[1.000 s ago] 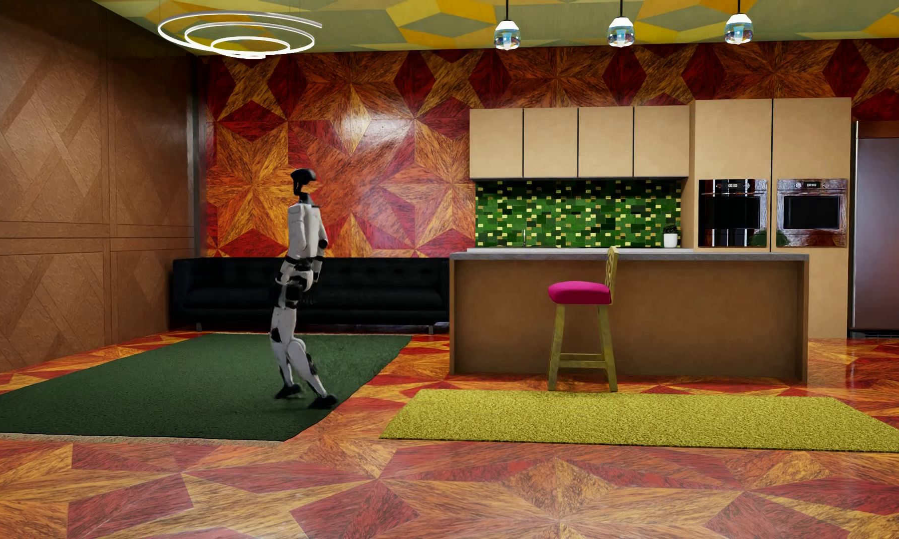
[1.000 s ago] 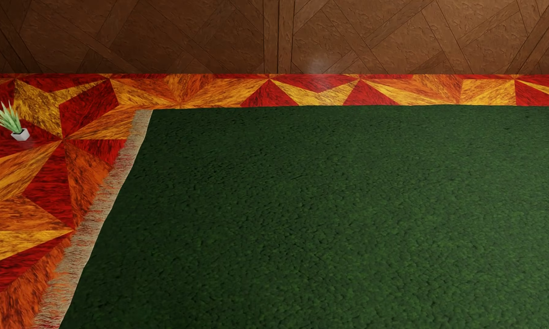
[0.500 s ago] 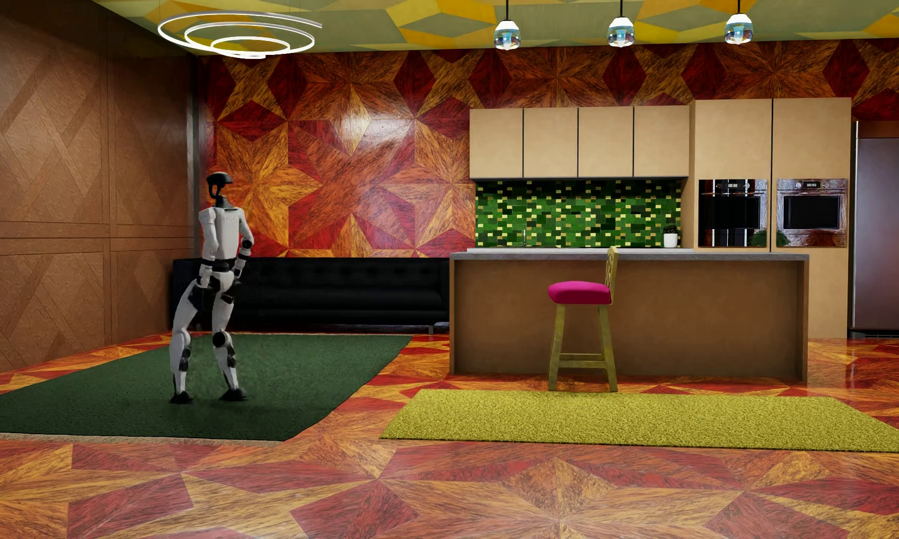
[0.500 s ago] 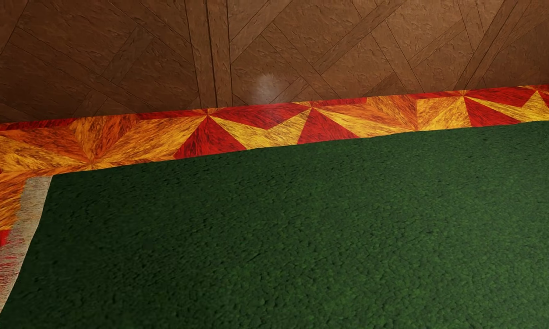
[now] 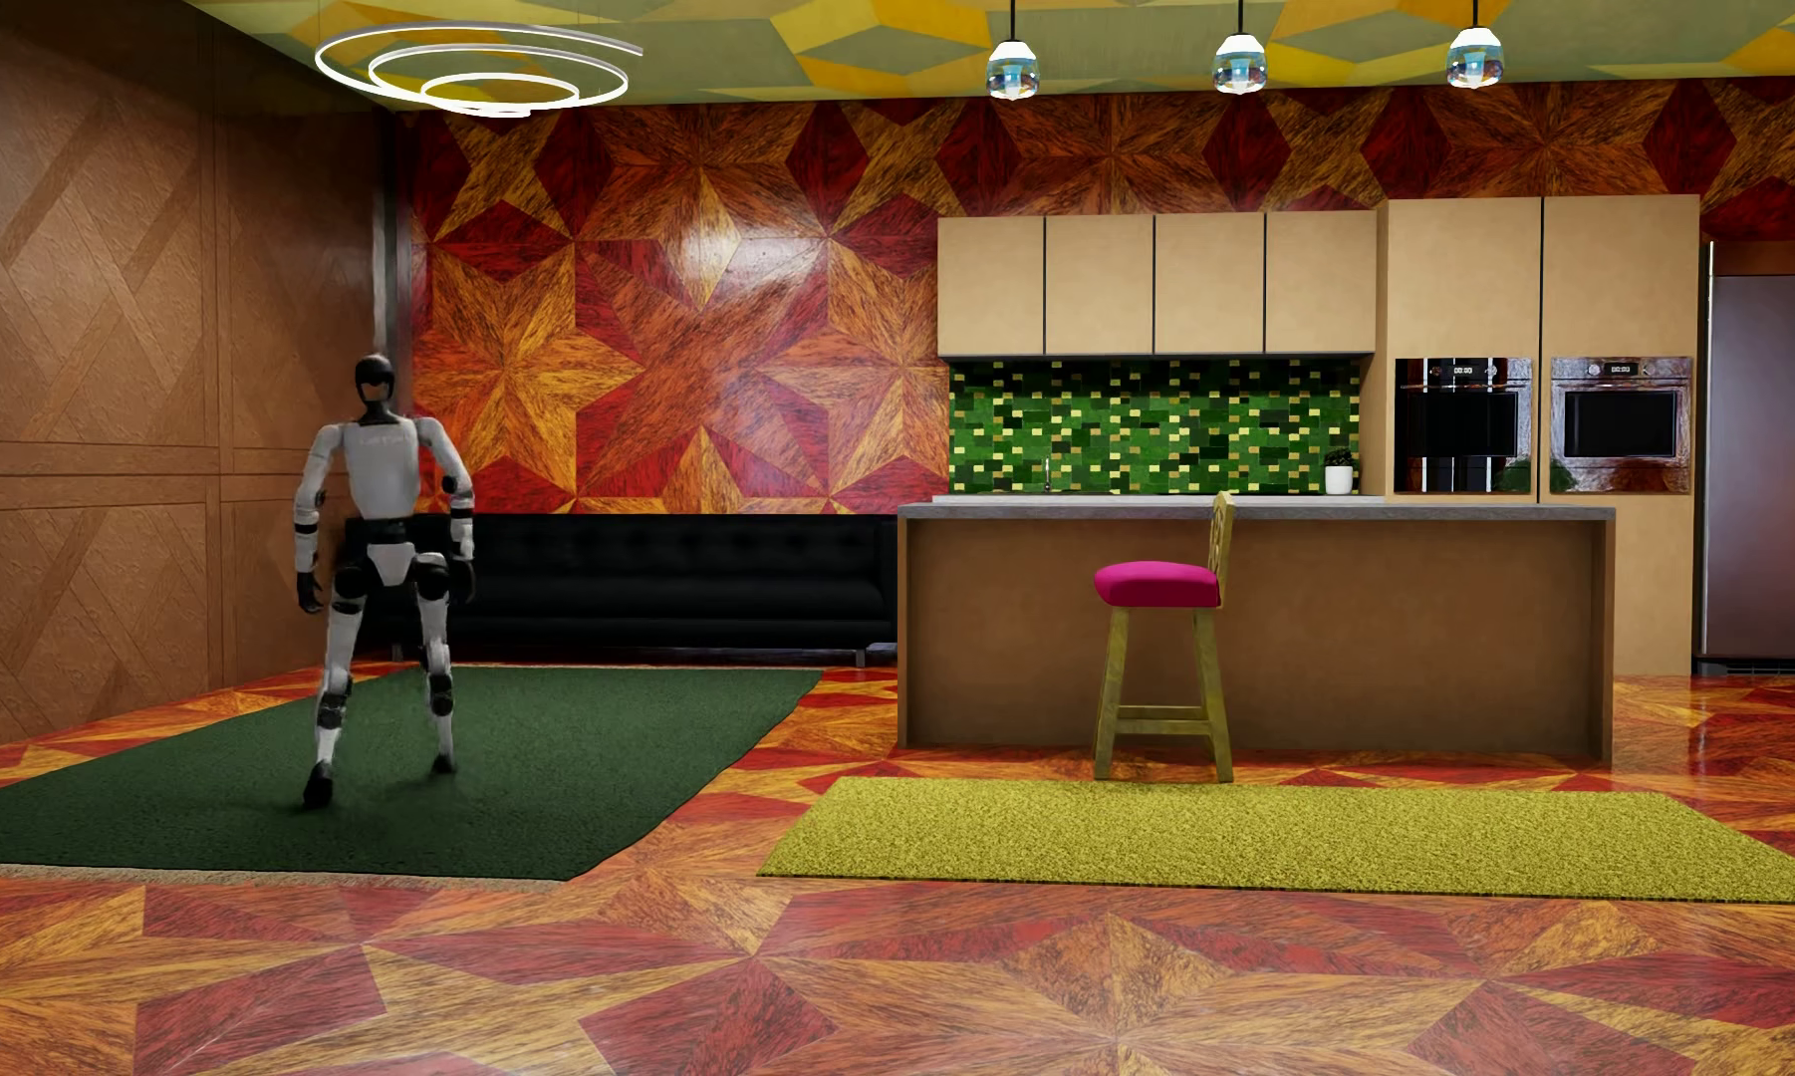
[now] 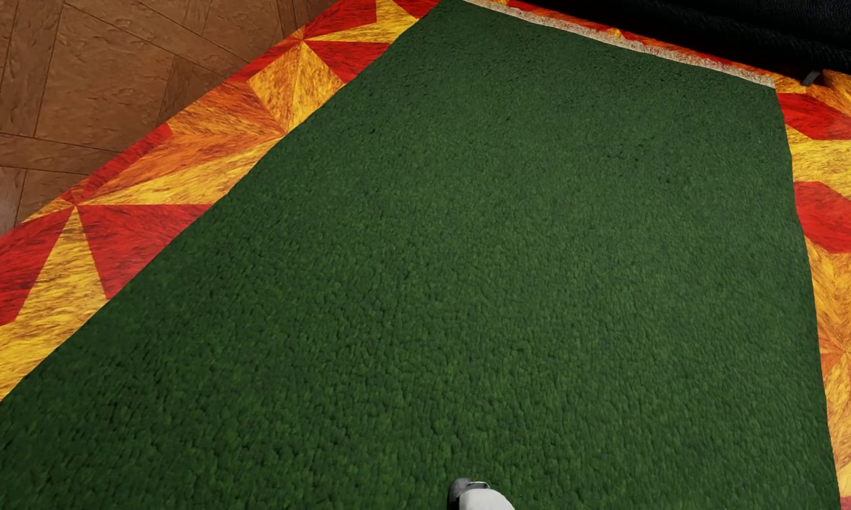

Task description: Walk towards sofa

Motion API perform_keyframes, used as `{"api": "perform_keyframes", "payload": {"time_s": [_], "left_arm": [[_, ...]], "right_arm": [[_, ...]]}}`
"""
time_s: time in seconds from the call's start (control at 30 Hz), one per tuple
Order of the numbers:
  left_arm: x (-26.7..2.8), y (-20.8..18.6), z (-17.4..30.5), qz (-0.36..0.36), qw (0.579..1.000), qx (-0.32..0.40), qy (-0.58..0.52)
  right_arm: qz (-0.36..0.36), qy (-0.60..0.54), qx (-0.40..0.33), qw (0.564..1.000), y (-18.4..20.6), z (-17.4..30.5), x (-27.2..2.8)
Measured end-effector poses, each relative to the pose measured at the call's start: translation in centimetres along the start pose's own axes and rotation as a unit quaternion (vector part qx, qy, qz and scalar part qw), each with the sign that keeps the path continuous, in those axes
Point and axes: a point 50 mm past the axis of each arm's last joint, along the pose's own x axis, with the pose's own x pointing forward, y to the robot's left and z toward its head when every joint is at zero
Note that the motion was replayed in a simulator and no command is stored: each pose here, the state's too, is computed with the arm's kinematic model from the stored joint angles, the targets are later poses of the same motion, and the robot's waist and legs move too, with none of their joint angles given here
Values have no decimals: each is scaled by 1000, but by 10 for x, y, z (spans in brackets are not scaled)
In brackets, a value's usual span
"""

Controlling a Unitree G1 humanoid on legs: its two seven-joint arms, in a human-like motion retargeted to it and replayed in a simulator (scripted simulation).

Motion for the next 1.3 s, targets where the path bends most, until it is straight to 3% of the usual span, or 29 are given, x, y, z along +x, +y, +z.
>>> {"api": "perform_keyframes", "payload": {"time_s": [0.1, 0.17, 0.23, 0.33, 0.4, 0.57, 0.67, 0.73, 0.8, 0.93, 1.1, 1.2, 1.3], "left_arm": [[8, 11, 33, 6, 998, 26, -48], [6, 14, 21, 15, 999, 10, -30], [4, 4, 2, 1, 1000, 13, 5], [-6, -16, -26, -29, 998, 19, 47], [-16, -32, -49, -60, 994, 40, 82], [-48, -59, -101, -102, 980, 43, 163], [-58, -63, -115, -110, 974, 48, 190], [-51, -60, -115, -109, 971, 62, 203], [-37, -62, -88, -100, 982, 38, 154], [-3, -40, 11, -53, 998, -3, -27], [-4, 14, 118, 22, 976, -12, -218], [2, 17, 101, 34, 982, -38, -183], [9, -23, 26, -23, 999, -24, -32]], "right_arm": [[26, 69, -18, 997, 16, -41, -10], [40, 93, -44, 994, 21, -51, -11], [37, 84, -20, 996, 24, -48, -12], [12, 6, -43, 999, 0, -1, 1], [-47, -73, -10, 996, -39, 45, 3], [-192, -269, 29, 943, -141, 150, -37], [-224, -307, 48, 924, -160, 165, -53], [-196, -262, 73, 942, -139, 142, -34], [-152, -207, 40, 966, -112, 122, -16], [-55, -37, 28, 997, -39, 31, 7], [47, 70, -17, 996, 33, -42, -12], [75, 99, -31, 992, 51, -60, -19], [57, 71, -42, 995, 35, -38, -8]]}}
